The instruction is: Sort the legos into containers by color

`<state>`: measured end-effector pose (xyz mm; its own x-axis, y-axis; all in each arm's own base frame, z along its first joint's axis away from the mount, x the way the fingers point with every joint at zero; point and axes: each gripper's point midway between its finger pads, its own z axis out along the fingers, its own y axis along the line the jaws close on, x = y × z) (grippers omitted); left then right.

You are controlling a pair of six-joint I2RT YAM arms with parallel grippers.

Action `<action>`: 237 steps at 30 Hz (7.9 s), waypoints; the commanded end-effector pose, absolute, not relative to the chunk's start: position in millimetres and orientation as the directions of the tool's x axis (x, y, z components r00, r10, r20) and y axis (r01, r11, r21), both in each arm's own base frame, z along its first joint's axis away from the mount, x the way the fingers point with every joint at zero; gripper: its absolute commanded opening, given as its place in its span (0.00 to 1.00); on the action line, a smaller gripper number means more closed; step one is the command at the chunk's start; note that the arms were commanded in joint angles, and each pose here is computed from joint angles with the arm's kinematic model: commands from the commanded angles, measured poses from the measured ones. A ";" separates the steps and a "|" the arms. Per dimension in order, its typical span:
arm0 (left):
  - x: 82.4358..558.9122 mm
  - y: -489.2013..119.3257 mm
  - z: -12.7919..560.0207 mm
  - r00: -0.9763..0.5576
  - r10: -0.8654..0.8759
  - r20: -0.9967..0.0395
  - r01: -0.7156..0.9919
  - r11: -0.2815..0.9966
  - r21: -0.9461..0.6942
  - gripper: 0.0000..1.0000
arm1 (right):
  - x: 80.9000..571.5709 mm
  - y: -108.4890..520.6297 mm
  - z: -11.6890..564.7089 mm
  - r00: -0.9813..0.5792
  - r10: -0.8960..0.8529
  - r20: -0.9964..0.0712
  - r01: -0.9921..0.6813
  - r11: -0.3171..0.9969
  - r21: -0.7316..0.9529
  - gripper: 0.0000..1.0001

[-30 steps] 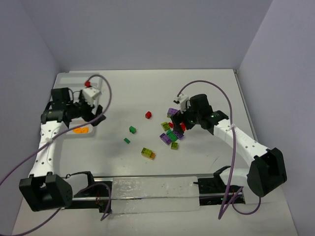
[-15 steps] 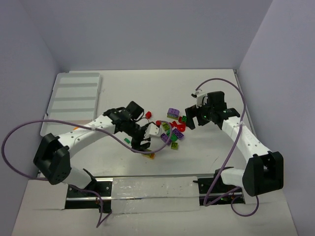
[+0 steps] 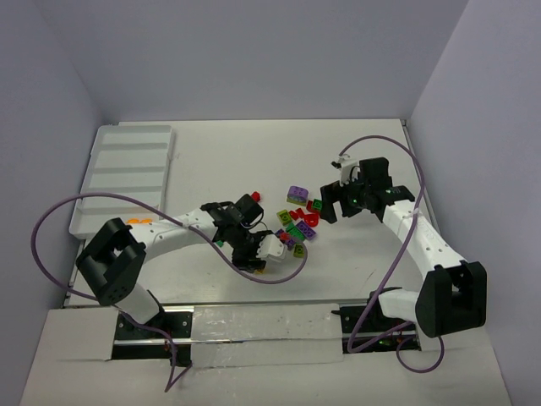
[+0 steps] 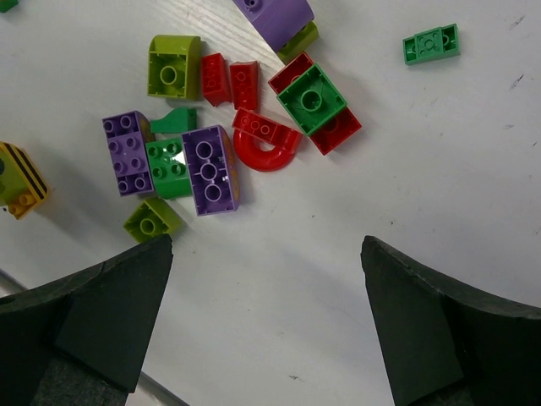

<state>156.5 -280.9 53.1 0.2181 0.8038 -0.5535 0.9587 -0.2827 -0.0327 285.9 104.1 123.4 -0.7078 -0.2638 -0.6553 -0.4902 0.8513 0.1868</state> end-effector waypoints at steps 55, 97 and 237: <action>195.8 -297.7 247.3 -0.406 0.259 -0.876 0.904 -0.026 -0.426 0.00 | 192.7 266.4 251.3 -0.432 -0.355 -0.829 -0.900 0.108 0.423 0.95; 201.8 -286.6 248.2 -0.450 0.217 -0.866 0.887 -0.005 -0.462 0.00 | 188.3 304.7 236.9 -0.404 -0.463 -0.789 -0.894 0.017 0.448 0.06; 269.7 -66.4 175.5 -0.501 0.567 -0.654 0.657 0.741 0.140 0.00 | 351.8 159.5 276.0 -0.489 -0.186 -0.852 -0.614 0.767 0.185 0.96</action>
<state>262.4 -99.0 173.1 -0.4829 0.4972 -0.7208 0.6677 0.7417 0.0643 362.2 189.0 258.4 -0.6540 -0.0543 -0.7545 -0.5756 0.6829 0.4498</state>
